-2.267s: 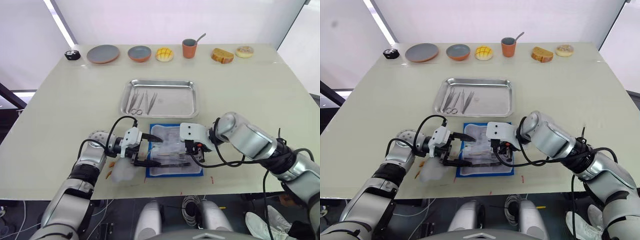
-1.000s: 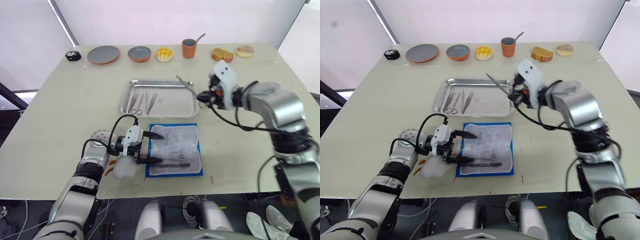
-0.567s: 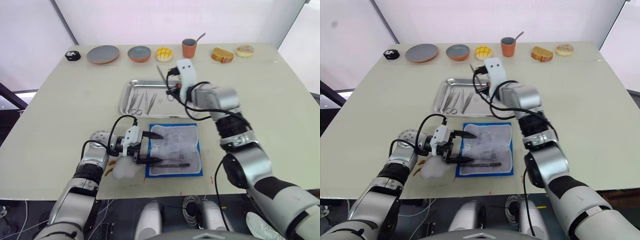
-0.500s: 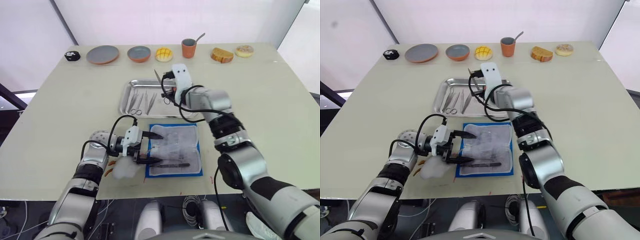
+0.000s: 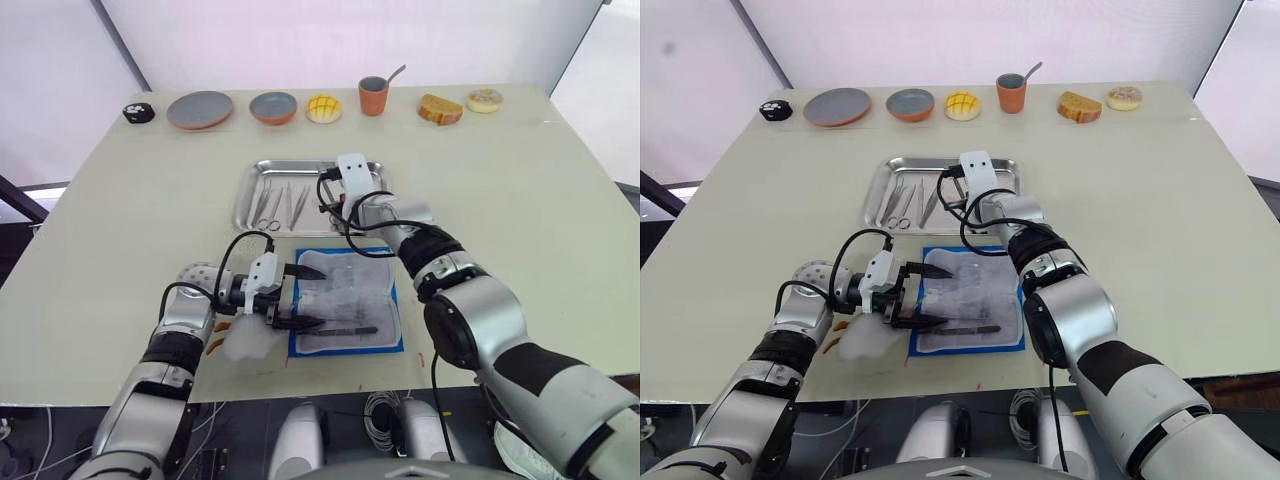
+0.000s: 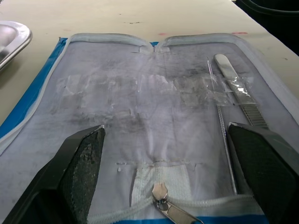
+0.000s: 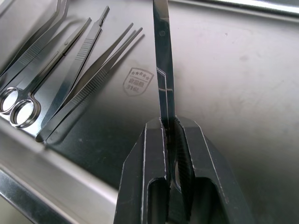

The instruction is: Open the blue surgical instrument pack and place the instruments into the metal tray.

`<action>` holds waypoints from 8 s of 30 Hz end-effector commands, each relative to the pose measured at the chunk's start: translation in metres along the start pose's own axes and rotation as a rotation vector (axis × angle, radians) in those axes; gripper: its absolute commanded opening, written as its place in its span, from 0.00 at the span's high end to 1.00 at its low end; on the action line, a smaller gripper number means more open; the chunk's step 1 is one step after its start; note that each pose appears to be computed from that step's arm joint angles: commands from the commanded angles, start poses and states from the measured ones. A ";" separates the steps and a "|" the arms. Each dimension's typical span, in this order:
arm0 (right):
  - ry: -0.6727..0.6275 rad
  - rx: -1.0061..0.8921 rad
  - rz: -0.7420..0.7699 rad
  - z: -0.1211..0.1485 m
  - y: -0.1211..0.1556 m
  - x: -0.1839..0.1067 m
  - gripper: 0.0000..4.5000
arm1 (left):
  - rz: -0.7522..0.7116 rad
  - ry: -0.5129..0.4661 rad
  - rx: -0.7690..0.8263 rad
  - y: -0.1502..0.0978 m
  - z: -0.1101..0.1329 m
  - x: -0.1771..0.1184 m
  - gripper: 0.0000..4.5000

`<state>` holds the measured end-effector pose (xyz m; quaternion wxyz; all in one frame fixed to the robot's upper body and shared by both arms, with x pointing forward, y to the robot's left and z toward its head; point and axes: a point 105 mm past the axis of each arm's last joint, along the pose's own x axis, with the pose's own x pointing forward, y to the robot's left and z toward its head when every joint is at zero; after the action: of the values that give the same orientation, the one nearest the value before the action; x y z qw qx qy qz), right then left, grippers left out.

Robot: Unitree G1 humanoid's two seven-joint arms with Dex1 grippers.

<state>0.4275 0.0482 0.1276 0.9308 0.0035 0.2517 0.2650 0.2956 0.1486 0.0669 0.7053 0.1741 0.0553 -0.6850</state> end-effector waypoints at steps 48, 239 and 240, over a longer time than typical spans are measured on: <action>-0.238 -0.488 0.675 -0.051 -0.095 -0.288 0.02 | -0.001 0.063 -0.104 -0.014 -0.028 -0.018 0.00; -0.238 0.015 0.132 0.053 -0.049 -0.098 0.99 | 0.067 0.052 -0.065 0.000 -0.018 -0.011 0.00; -0.240 0.031 0.097 0.054 -0.050 -0.090 0.99 | 0.068 0.051 -0.064 -0.001 -0.018 -0.010 0.00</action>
<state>0.4001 -0.0270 0.1931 0.9237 0.0587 0.1761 0.3352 0.3006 0.1578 0.0673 0.7273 0.1699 0.0548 -0.6627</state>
